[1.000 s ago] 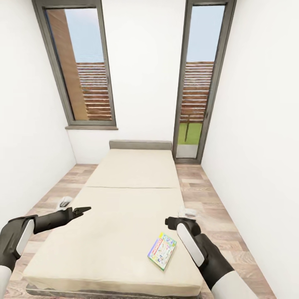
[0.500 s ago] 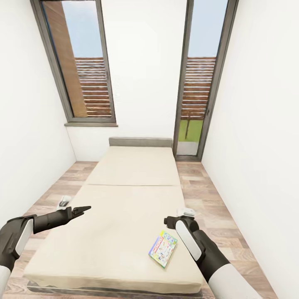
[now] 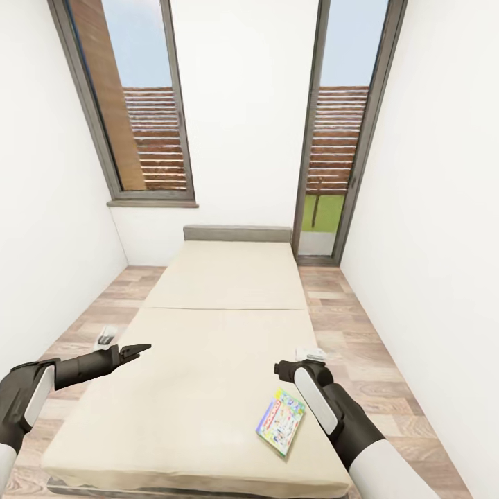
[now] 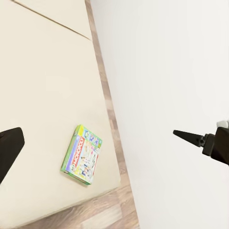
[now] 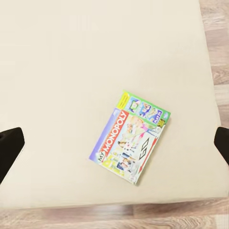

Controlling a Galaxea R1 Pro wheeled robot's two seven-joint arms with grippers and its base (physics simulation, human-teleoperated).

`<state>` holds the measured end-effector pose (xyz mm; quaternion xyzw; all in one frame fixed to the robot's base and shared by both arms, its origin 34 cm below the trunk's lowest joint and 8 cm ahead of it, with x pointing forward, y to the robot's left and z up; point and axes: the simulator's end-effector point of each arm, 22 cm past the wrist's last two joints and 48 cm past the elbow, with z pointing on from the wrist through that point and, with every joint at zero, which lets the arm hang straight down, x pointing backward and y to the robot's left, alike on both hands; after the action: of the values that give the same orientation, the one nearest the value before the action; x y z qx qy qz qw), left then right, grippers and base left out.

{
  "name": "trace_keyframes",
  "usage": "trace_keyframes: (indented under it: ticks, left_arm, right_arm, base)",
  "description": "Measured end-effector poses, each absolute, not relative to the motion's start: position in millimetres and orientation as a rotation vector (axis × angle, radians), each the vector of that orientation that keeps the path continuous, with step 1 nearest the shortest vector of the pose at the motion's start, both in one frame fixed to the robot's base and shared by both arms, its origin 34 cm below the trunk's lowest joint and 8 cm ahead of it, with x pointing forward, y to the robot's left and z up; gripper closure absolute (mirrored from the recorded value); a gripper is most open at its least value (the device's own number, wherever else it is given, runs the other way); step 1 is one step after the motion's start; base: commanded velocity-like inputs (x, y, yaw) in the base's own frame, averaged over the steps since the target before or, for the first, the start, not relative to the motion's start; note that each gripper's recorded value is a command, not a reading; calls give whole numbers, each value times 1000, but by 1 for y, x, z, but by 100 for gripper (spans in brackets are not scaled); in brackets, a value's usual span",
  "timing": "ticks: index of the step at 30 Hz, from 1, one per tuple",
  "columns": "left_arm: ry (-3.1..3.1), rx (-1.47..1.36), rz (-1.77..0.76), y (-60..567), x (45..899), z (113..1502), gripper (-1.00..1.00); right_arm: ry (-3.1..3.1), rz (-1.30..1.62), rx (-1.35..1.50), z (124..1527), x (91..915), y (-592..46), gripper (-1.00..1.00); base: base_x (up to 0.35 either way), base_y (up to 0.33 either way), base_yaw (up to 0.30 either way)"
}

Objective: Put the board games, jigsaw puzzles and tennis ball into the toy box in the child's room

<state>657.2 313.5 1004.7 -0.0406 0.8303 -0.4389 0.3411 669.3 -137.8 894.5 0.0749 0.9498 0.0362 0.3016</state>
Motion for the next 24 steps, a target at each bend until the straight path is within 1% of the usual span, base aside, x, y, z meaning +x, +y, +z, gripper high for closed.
trace_keyframes:
  ticks: [5, 9, 24]
  left_arm:
    - [2166, -110, -1143, 313, 657, 1000, -100]
    - [2172, -114, -1145, 313, 657, 996, -100]
    - [2195, -128, -1151, 312, 657, 983, -100]
  right_arm:
    - [2527, 94, 200, 890, 668, -139, -100]
    - [2534, 93, 202, 886, 668, -139, -100]
    - [2561, 88, 213, 871, 665, -142, -100]
  base:
    - [185, 105, 0]
    - [97, 42, 0]
    - [15, 6, 0]
